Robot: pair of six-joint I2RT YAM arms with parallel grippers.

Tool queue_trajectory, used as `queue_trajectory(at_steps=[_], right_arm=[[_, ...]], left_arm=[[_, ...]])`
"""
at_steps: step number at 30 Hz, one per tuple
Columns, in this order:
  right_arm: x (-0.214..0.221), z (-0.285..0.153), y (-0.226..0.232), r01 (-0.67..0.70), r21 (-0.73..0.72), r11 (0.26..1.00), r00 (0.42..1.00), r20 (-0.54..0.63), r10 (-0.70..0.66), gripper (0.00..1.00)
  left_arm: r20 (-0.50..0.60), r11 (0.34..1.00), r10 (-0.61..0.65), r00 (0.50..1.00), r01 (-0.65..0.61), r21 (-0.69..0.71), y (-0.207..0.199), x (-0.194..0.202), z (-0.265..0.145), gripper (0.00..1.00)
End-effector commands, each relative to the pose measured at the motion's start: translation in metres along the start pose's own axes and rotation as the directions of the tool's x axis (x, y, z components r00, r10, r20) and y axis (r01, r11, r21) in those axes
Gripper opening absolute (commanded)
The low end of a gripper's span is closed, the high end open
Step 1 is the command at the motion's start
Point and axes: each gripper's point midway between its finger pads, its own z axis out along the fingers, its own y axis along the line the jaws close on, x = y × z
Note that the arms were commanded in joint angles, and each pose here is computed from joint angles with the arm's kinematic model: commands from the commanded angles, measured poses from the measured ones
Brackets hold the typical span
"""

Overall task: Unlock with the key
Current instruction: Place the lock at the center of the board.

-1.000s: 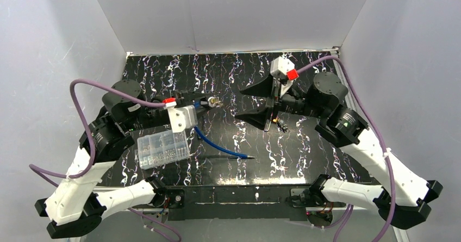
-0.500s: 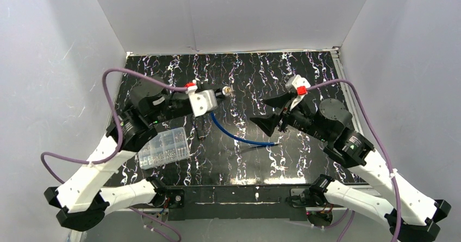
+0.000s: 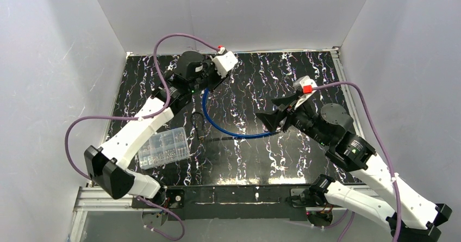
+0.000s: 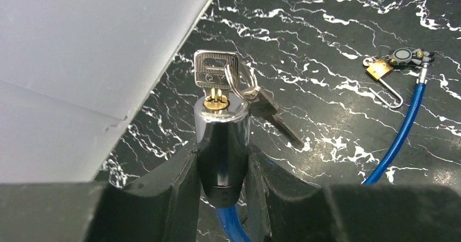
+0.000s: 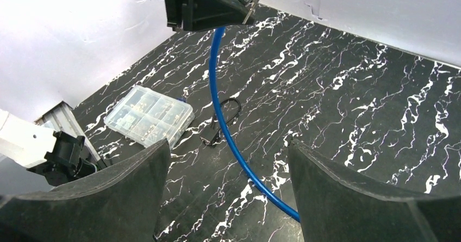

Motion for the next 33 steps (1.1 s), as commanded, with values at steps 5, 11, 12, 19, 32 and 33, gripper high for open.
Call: queue_trajectory(at_steps=[5, 11, 12, 19, 32, 33], right_arm=[[0.005, 0.000, -0.019, -0.063, 0.102, 0.993, 0.998, 0.035, 0.059, 0.85], [0.024, -0.006, -0.028, -0.093, 0.142, 0.985, 0.996, 0.024, 0.091, 0.84], [0.027, -0.006, -0.029, -0.100, 0.148, 0.984, 0.995, 0.018, 0.098, 0.84], [0.042, -0.007, -0.032, -0.142, 0.168, 0.975, 0.990, 0.002, 0.144, 0.83], [0.054, -0.009, -0.032, -0.207, 0.173, 0.963, 0.977, -0.006, 0.211, 0.80], [0.055, -0.010, -0.032, -0.212, 0.174, 0.962, 0.976, -0.008, 0.217, 0.80]], left_arm=[[-0.123, 0.984, -0.138, 0.983, 0.151, 0.099, -0.008, 0.023, 0.044, 0.00], [-0.225, 0.969, -0.130, 0.966, 0.172, 0.178, -0.014, 0.042, 0.090, 0.00], [-0.241, 0.966, -0.126, 0.962, 0.174, 0.190, -0.014, 0.044, 0.097, 0.00], [-0.324, 0.955, -0.080, 0.943, 0.165, 0.245, -0.021, 0.077, 0.143, 0.00], [-0.306, 0.937, -0.032, 0.952, 0.135, 0.322, -0.036, 0.102, 0.209, 0.16], [-0.312, 0.935, -0.033, 0.950, 0.140, 0.327, -0.039, 0.105, 0.212, 0.21]])
